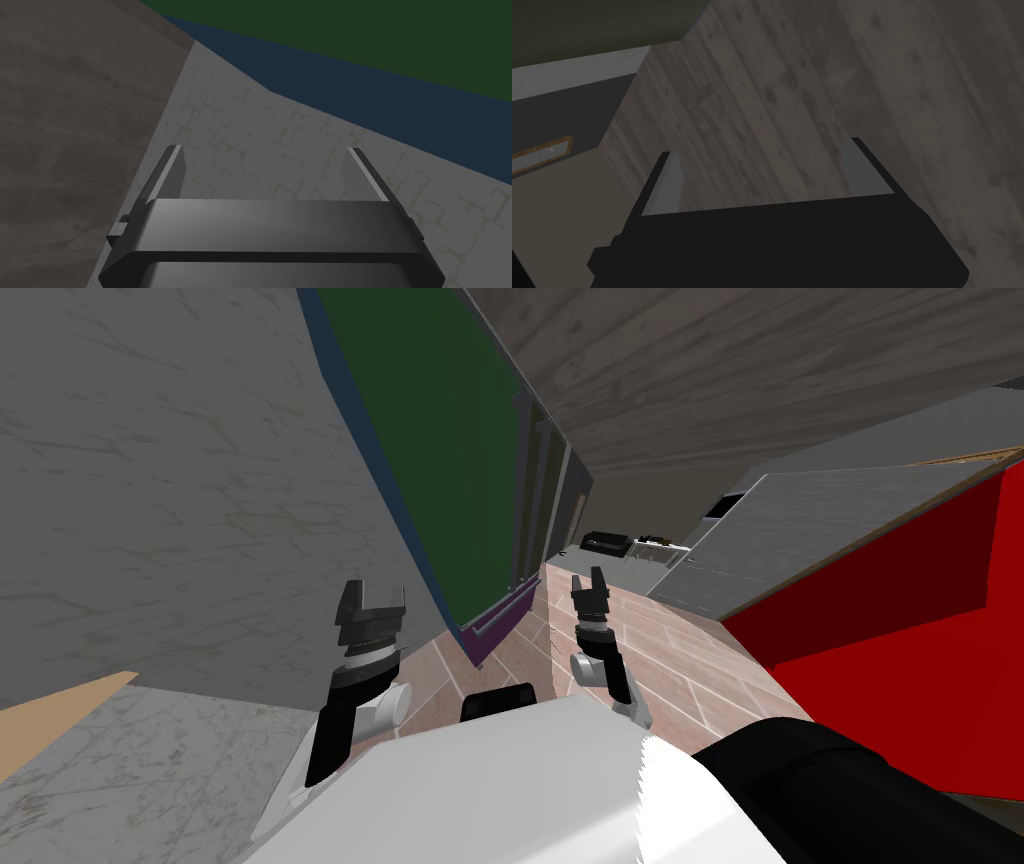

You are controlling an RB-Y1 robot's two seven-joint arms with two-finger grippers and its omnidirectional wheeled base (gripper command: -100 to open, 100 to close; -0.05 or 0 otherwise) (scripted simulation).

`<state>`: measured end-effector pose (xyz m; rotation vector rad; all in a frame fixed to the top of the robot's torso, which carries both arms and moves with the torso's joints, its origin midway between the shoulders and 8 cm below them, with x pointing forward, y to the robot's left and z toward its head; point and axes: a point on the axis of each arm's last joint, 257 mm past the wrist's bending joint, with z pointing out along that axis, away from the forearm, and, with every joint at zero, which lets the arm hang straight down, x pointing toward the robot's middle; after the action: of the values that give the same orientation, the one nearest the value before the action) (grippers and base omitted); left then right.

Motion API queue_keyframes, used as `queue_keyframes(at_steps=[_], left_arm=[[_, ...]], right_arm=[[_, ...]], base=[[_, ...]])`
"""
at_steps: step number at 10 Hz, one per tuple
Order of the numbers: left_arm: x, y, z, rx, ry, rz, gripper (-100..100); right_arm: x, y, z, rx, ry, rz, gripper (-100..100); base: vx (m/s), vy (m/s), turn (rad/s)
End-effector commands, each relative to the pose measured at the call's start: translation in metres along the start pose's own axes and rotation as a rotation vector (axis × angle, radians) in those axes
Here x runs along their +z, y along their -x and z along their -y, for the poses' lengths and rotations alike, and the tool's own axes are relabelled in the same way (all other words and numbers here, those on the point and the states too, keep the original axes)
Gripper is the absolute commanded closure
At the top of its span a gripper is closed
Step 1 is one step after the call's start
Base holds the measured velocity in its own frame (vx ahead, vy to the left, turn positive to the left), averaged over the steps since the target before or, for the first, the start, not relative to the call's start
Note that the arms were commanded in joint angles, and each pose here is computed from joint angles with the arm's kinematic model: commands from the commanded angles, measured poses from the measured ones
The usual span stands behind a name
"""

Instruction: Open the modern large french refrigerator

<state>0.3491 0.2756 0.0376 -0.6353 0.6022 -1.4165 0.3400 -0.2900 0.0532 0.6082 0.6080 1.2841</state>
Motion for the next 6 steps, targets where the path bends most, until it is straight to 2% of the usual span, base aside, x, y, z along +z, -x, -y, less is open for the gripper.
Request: queue_keyframes(at_steps=[1, 6], left_arm=[[0.0, 0.0, 0.0, 0.0, 0.0, 0.0, 0], [0.0, 0.0, 0.0001, 0.0, 0.0, 0.0, 0]], right_arm=[[0.0, 0.0, 0.0, 0.0, 0.0, 0.0, 0], [0.0, 0.0, -0.0001, 0.0, 0.0, 0.0, 0]], base=[[0.0, 0.0, 0.0], [0.0, 0.0, 0.0]])
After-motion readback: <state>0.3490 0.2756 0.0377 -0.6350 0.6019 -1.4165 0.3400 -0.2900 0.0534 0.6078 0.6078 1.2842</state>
